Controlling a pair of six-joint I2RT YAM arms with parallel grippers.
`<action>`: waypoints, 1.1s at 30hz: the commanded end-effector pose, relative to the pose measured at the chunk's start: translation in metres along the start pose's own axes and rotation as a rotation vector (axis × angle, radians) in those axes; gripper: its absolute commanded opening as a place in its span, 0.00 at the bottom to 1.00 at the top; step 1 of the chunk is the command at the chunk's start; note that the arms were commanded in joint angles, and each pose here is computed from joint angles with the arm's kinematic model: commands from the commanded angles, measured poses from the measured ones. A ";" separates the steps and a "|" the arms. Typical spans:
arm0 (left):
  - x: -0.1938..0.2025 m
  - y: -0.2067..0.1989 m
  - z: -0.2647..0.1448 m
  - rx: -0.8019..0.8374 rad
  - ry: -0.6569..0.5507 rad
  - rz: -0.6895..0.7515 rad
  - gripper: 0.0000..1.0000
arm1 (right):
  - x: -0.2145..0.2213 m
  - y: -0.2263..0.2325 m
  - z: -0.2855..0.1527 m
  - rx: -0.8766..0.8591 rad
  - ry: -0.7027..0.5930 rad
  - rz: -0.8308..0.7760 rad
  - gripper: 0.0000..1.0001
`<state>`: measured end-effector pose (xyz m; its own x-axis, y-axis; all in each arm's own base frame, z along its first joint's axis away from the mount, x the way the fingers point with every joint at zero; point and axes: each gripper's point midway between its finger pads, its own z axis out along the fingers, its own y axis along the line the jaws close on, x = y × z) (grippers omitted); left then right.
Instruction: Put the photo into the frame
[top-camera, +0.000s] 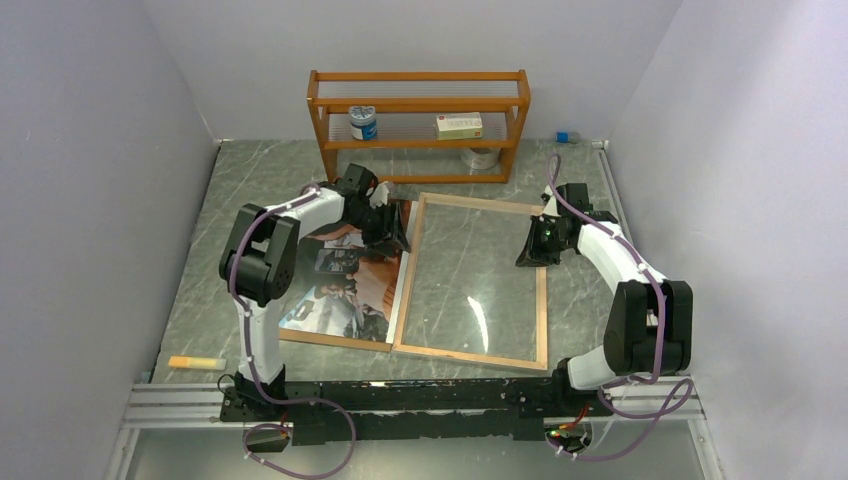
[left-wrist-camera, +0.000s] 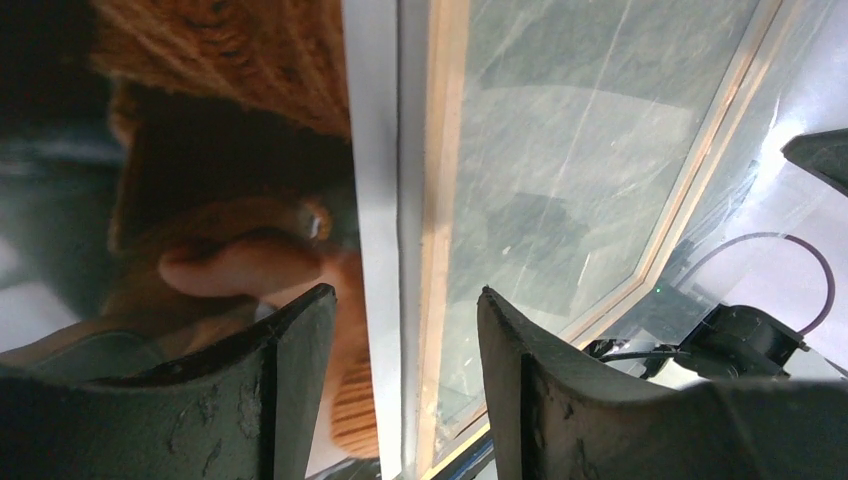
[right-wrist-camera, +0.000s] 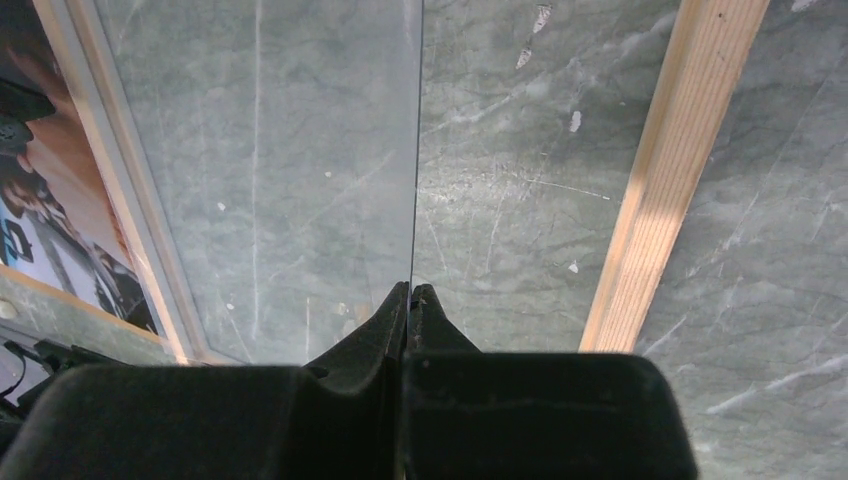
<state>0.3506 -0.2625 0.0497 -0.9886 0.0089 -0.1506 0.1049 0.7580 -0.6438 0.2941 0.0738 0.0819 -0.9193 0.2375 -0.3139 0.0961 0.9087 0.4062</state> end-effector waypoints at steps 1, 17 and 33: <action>-0.011 -0.014 0.005 -0.002 -0.025 0.064 0.59 | -0.001 -0.008 -0.006 0.047 -0.006 -0.010 0.00; 0.002 -0.002 0.025 -0.110 0.026 0.071 0.54 | -0.013 0.005 -0.005 -0.003 0.008 -0.107 0.00; 0.005 0.005 0.029 -0.131 0.040 0.069 0.53 | -0.017 0.003 -0.003 0.051 0.026 -0.179 0.00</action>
<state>0.3482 -0.2809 0.0351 -0.9854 0.0642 -0.1577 0.1438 0.8097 -0.5690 0.3037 0.0756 0.0845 -0.9375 0.0899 -0.3362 -0.0310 0.9406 0.3381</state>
